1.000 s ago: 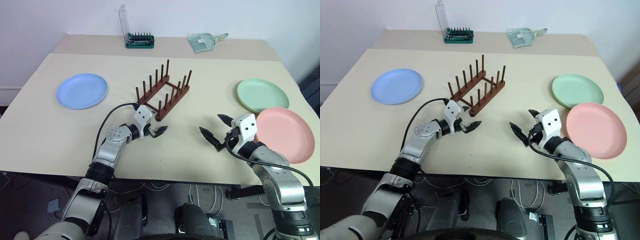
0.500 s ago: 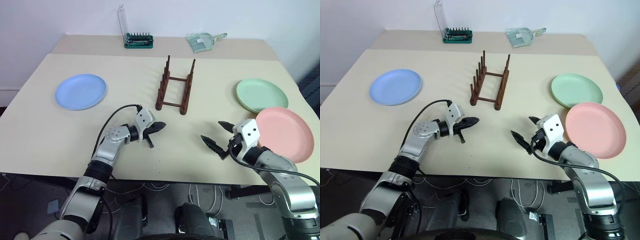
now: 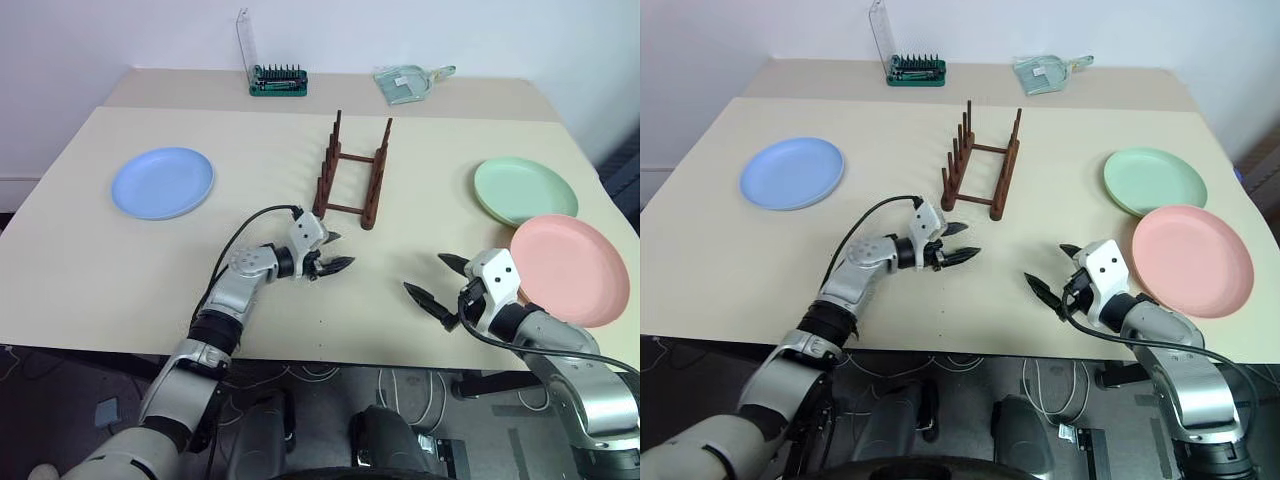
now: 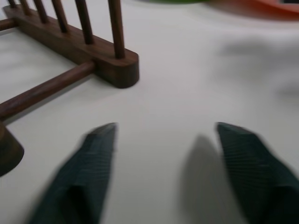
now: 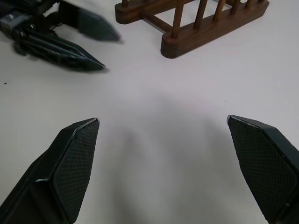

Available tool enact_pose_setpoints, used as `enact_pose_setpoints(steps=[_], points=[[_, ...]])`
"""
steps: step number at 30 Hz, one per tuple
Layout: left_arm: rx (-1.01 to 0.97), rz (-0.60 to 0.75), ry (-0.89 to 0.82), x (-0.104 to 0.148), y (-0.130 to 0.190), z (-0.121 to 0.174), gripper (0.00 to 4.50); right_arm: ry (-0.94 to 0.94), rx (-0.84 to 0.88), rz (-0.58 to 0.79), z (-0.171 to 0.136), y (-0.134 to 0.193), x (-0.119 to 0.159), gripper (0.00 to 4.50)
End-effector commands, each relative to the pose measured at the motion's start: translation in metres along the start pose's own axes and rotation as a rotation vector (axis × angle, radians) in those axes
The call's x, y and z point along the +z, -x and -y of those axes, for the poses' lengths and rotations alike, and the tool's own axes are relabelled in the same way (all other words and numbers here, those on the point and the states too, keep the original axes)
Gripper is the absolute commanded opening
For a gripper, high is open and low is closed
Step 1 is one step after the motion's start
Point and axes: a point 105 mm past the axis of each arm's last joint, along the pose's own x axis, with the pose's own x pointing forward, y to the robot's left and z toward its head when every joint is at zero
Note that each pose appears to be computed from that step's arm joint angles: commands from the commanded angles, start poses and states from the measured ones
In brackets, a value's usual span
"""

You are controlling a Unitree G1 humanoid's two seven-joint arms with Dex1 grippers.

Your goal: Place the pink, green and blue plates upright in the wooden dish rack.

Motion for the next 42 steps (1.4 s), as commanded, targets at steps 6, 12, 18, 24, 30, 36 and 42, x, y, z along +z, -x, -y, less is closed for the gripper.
enact_pose_setpoints(steps=[6, 12, 18, 24, 30, 36, 42], points=[[0.08, -0.033, -0.024, 0.011, -0.031, 0.02, 4.47, 0.039, -0.006, 0.049, 0.002, -0.001, 0.015, 4.5], [0.276, -0.076, 0.015, 0.004, -0.023, -0.018, 4.47, 0.04, -0.007, 0.045, 0.002, 0.002, 0.015, 4.5], [0.38, -0.085, 0.018, 0.003, -0.016, -0.043, 4.47, 0.04, -0.008, 0.045, 0.002, 0.002, 0.015, 4.5], [0.475, -0.096, 0.008, 0.0, -0.005, -0.062, 4.47, 0.038, -0.007, 0.048, 0.001, 0.001, 0.015, 4.5], [0.471, -0.105, 0.024, -0.006, 0.003, -0.066, 4.47, 0.037, -0.006, 0.049, 0.001, 0.0, 0.016, 4.5], [0.267, -0.06, 0.066, 0.001, -0.01, -0.031, 4.47, 0.037, 0.001, 0.049, 0.001, -0.001, 0.015, 4.5], [0.259, -0.071, 0.079, 0.007, -0.028, -0.025, 4.47, 0.041, 0.013, 0.05, 0.001, -0.004, 0.017, 4.5]])
